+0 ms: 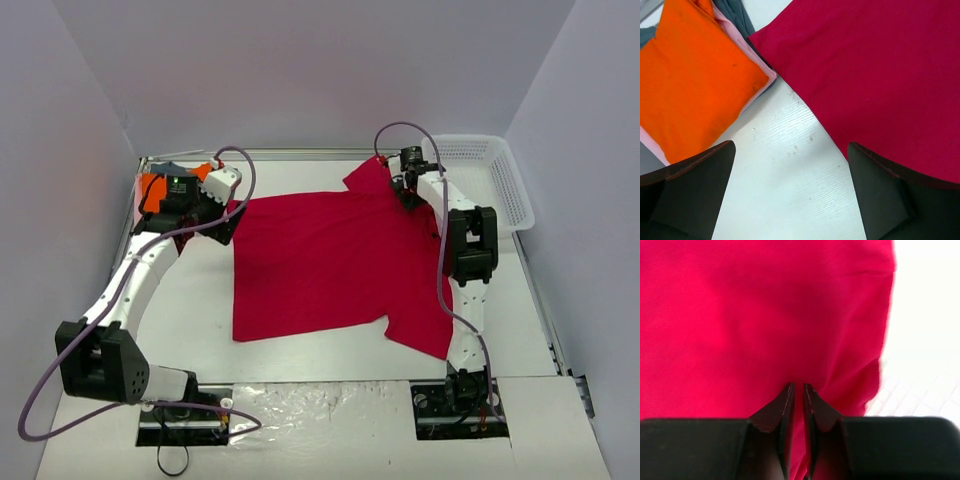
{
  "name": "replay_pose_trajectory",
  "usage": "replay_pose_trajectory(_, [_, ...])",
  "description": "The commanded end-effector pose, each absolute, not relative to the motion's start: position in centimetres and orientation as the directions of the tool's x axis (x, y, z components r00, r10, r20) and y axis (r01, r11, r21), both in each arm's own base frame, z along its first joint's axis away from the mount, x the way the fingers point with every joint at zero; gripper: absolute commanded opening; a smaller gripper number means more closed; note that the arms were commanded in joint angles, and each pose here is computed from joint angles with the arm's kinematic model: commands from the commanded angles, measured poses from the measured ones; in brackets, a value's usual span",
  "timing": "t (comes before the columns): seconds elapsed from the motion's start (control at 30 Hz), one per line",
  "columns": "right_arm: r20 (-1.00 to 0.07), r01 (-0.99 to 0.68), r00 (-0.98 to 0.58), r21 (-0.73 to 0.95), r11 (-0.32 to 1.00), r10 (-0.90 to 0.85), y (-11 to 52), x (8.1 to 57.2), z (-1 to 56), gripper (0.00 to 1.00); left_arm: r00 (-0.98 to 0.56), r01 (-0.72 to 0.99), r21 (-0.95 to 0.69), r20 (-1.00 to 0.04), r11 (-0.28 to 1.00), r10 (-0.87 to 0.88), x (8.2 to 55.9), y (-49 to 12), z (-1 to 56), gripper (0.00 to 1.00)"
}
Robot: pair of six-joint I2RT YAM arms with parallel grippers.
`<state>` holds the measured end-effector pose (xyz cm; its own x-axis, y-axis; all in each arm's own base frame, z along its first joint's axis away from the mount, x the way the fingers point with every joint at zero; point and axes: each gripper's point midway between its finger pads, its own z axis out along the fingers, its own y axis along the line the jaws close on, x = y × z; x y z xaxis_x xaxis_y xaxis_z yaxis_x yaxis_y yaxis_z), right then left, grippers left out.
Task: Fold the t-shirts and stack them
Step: Move the tshirt to the center of the board
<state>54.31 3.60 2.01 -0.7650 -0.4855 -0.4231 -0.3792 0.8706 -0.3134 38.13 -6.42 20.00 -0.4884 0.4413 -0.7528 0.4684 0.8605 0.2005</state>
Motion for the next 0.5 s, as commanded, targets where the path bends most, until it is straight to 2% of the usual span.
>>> replay_pose_trajectory(0.0, [-0.527,-0.448,-0.705,-0.187,0.875,-0.474,7.1,52.6,9.0,0.11,-0.397,0.502,0.270,-0.772,0.822,0.496,36.7,-6.5,23.0,0.94])
replay_pose_trajectory(0.03, [-0.574,-0.453,-0.677,-0.168,0.875,-0.461,7.9,52.3,11.8,0.11,-0.380,0.513,0.287,-0.769,0.809,0.514,36.5,-6.5,23.2,0.94])
replay_pose_trajectory(0.2, [-0.670,-0.486,-0.596,-0.138,0.863,-0.443,9.4,50.0,19.3,0.18,-0.358,0.544,0.322,-0.746,0.775,0.561,34.4,-6.5,25.1,0.94])
replay_pose_trajectory(0.3, [-0.653,-0.529,-0.609,-0.090,0.844,-0.451,9.8,46.8,19.4,0.22,-0.337,0.607,0.350,-0.699,0.713,0.630,32.3,-7.2,25.1,0.94])
replay_pose_trajectory(0.33, [-0.671,-0.543,-0.586,-0.092,0.834,-0.455,9.8,45.3,21.0,0.23,-0.338,0.625,0.357,-0.677,0.694,0.654,31.7,-7.3,24.4,0.94])
replay_pose_trajectory(0.37, [-0.638,-0.585,-0.600,-0.060,0.809,-0.481,10.0,43.1,19.2,0.26,-0.337,0.636,0.365,-0.661,0.680,0.670,30.7,-7.3,24.1,0.94])
replay_pose_trajectory(0.43, [-0.655,-0.611,-0.570,-0.066,0.789,-0.496,9.8,40.0,20.6,0.33,-0.319,0.657,0.405,-0.615,0.636,0.721,29.6,-7.7,23.1,0.94])
replay_pose_trajectory(0.47, [-0.624,-0.624,-0.593,-0.043,0.781,-0.508,9.6,37.8,18.8,0.43,-0.316,0.663,0.414,-0.600,0.624,0.735,28.5,-7.6,22.1,0.94])
